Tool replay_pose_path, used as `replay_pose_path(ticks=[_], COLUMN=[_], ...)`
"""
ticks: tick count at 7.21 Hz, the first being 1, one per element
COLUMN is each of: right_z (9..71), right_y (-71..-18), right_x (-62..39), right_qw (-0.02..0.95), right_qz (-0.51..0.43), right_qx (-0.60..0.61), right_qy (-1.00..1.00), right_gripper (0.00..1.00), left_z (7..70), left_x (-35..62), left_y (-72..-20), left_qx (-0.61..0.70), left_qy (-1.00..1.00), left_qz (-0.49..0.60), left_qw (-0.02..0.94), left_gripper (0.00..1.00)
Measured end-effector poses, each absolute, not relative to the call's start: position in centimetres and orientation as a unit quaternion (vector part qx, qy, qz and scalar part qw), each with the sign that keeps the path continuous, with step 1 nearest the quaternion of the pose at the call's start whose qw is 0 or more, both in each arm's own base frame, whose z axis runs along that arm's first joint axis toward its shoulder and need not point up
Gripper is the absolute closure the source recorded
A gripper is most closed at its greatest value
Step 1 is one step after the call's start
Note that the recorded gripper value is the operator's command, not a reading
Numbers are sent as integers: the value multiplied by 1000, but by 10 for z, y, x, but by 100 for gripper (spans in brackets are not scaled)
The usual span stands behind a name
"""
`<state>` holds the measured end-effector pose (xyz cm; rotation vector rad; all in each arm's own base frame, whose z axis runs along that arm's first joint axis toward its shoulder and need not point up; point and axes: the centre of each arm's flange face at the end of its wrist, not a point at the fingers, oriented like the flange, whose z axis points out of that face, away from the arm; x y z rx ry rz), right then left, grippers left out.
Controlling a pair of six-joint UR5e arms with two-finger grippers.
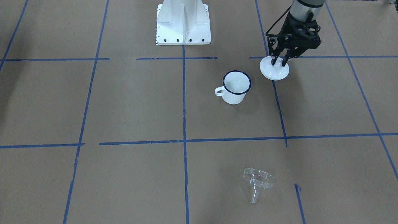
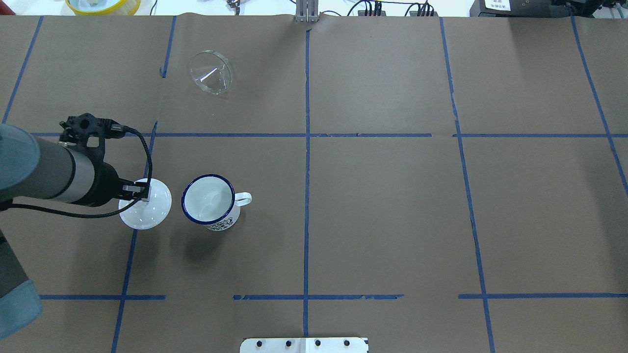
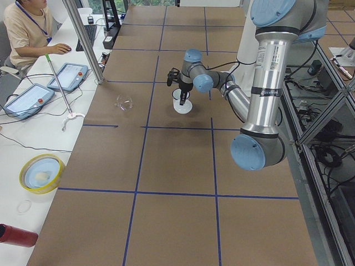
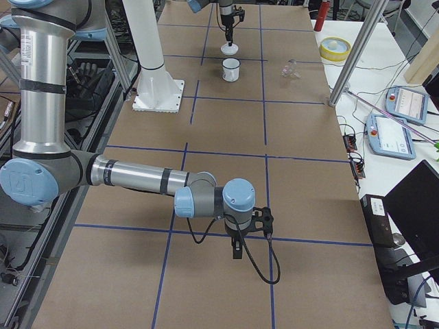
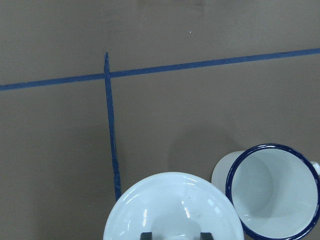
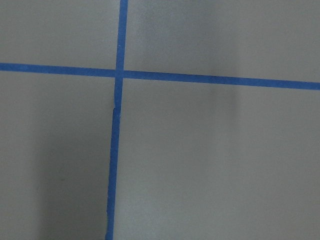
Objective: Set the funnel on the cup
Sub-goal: 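Set the lid on the table beside the mug and open the left gripper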
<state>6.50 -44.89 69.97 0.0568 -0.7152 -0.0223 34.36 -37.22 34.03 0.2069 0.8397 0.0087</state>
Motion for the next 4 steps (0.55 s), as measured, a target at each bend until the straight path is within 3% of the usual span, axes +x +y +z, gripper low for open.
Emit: replay_pose_path(ticks=[4], right_z=[700], right_y=[-449], right_x=[65], right_qw=[936], right_qz=[-11], right_qx=[28], right_qy=[-350], right_gripper=[0], left_z=[392], left_x=[395], left_y=[-366], left_qx=[96], left_qy=[399], left_qz=[-1], left_qw=[912], left_gripper=[100])
